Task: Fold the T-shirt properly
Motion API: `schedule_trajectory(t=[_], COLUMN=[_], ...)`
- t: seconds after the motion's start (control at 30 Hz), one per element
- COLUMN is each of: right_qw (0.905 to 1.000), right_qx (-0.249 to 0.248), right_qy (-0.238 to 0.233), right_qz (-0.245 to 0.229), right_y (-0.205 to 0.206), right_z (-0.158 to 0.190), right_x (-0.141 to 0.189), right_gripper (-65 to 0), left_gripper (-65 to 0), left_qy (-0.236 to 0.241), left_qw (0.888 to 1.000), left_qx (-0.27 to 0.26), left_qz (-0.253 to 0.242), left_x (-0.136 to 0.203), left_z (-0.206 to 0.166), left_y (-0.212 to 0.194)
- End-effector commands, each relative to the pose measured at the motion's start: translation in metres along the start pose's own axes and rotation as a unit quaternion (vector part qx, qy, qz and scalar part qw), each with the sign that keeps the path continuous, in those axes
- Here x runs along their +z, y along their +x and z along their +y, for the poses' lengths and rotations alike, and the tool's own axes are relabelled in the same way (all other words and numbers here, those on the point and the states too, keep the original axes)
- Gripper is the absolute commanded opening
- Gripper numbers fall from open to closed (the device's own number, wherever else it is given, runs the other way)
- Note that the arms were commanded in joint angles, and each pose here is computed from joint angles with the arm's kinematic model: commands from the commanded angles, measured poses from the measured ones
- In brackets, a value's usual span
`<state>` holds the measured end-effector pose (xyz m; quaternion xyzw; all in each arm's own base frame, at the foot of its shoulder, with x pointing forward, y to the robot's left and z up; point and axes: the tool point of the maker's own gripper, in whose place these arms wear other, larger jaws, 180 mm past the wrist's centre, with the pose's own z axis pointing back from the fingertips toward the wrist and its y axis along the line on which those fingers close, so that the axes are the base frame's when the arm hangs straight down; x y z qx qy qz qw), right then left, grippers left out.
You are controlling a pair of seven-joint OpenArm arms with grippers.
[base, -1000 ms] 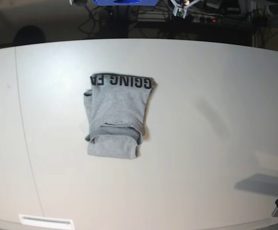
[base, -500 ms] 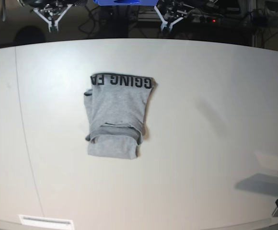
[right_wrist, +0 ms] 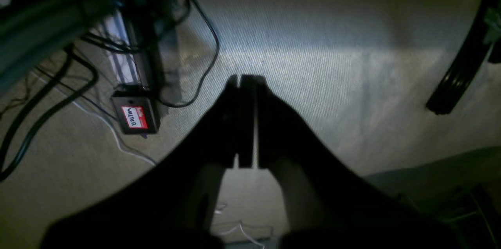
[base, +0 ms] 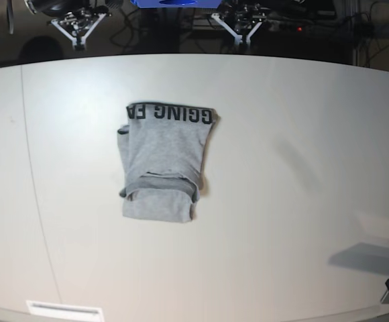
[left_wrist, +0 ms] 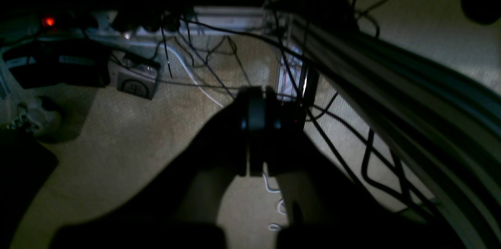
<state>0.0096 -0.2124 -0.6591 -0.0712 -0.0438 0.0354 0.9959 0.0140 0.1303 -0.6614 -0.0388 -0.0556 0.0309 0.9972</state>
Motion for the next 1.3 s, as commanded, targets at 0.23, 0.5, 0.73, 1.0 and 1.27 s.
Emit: schedule_trajectory(t=[0.23, 0.5, 0.73, 1.0, 1.27], right_qw=[0.9997, 0.999, 0.9989, 0.9989, 0.9989], right_qx=[0.002, 0.001, 0.001, 0.0, 0.0], right_qy=[0.003, 0.009, 0.01, 0.01, 0.011], right_qz=[-0.024, -0.044, -0.046, -0.046, -0.046], right_y=[0.002, 0.01, 0.011, 0.011, 0.011], right_z=[0.005, 0.014, 0.015, 0.015, 0.016], right_x=[0.001, 0.002, 0.002, 0.002, 0.002], right_gripper=[-54.1, -37.0, -37.1, -37.1, -37.1], left_gripper=[-57.9, -42.2, -41.1, -41.1, -41.1], left_qy=[-0.001, -0.002, -0.003, -0.003, -0.002], left_qw=[1.0, 1.0, 1.0, 1.0, 1.0], left_qx=[-0.003, -0.001, -0.002, -0.002, -0.002], left_qz=[-0.004, -0.006, -0.008, -0.009, -0.01], left_x=[0.0, 0.0, 0.0, 0.0, 0.0], left_z=[-0.001, -0.003, -0.004, -0.004, -0.003], left_y=[0.003, 0.004, 0.006, 0.007, 0.008])
